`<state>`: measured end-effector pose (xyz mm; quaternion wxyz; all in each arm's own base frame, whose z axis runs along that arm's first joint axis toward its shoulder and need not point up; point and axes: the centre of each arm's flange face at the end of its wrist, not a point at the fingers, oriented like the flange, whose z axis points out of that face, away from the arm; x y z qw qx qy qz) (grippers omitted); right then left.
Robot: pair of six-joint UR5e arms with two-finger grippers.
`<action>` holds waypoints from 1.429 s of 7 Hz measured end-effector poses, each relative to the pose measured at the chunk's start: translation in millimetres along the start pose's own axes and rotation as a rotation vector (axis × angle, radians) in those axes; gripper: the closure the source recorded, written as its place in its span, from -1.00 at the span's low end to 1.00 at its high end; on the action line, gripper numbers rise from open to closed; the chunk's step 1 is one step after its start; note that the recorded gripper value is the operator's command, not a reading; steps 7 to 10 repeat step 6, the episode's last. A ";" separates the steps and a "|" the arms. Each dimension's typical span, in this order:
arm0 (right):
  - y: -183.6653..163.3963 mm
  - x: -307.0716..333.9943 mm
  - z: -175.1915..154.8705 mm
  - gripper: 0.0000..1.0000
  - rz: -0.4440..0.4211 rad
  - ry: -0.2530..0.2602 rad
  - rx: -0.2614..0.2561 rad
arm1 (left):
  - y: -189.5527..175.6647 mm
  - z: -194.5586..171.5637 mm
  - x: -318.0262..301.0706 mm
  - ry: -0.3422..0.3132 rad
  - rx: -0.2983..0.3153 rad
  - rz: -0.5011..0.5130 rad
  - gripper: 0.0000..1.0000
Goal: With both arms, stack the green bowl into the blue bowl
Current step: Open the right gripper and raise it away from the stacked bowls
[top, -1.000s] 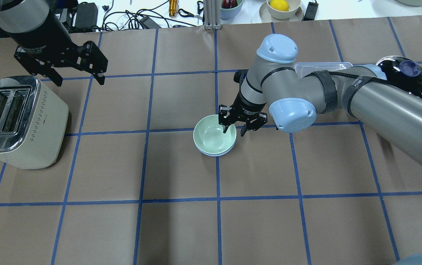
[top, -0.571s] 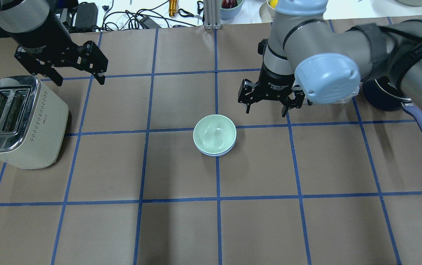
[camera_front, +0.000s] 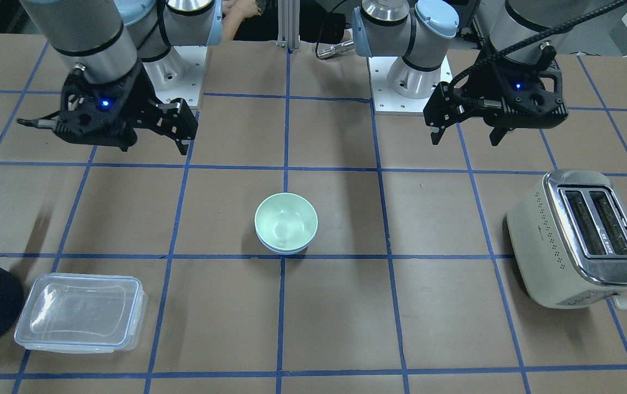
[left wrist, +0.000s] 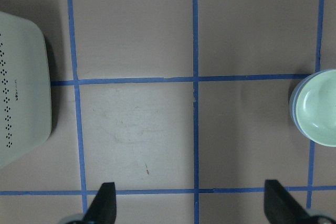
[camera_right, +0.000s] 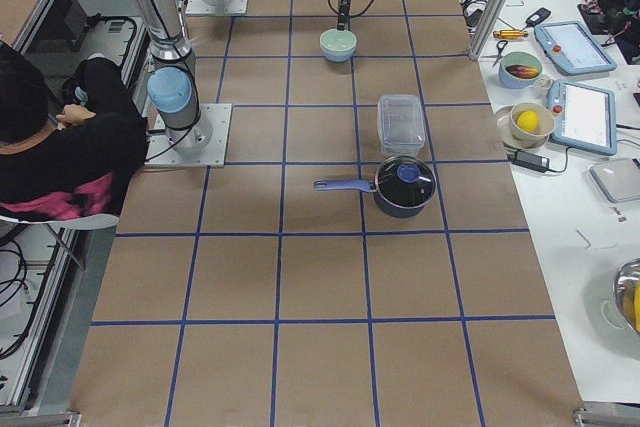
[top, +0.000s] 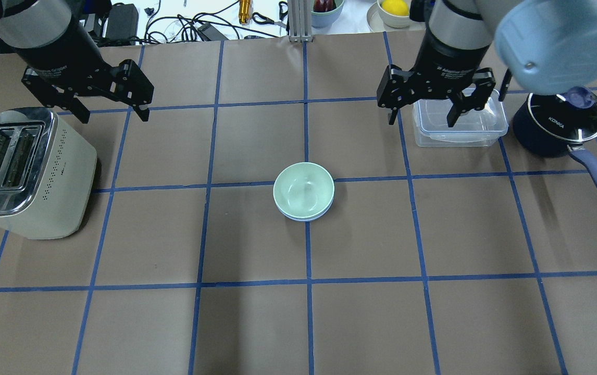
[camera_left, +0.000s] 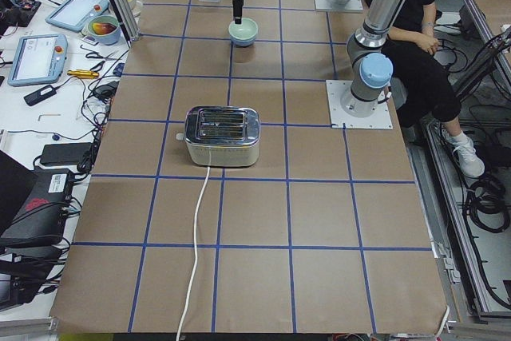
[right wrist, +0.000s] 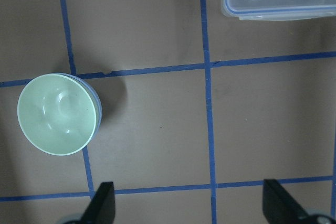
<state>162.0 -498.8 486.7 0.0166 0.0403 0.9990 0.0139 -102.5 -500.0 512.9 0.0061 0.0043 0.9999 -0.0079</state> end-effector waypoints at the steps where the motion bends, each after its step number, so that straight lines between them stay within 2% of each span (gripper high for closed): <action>1: 8.9 13.4 -12.6 -1.00 0.005 0.010 -0.003 | -0.1 0.2 0.0 0.000 0.000 0.000 -1.00; 5: 18.0 23.3 -24.4 -1.00 0.010 0.044 0.003 | -0.5 0.1 -0.9 0.000 0.001 -0.001 -1.00; 10: 17.8 23.7 -24.6 -1.00 0.011 0.046 0.005 | -1.0 0.9 -0.5 0.001 0.000 -0.003 -1.00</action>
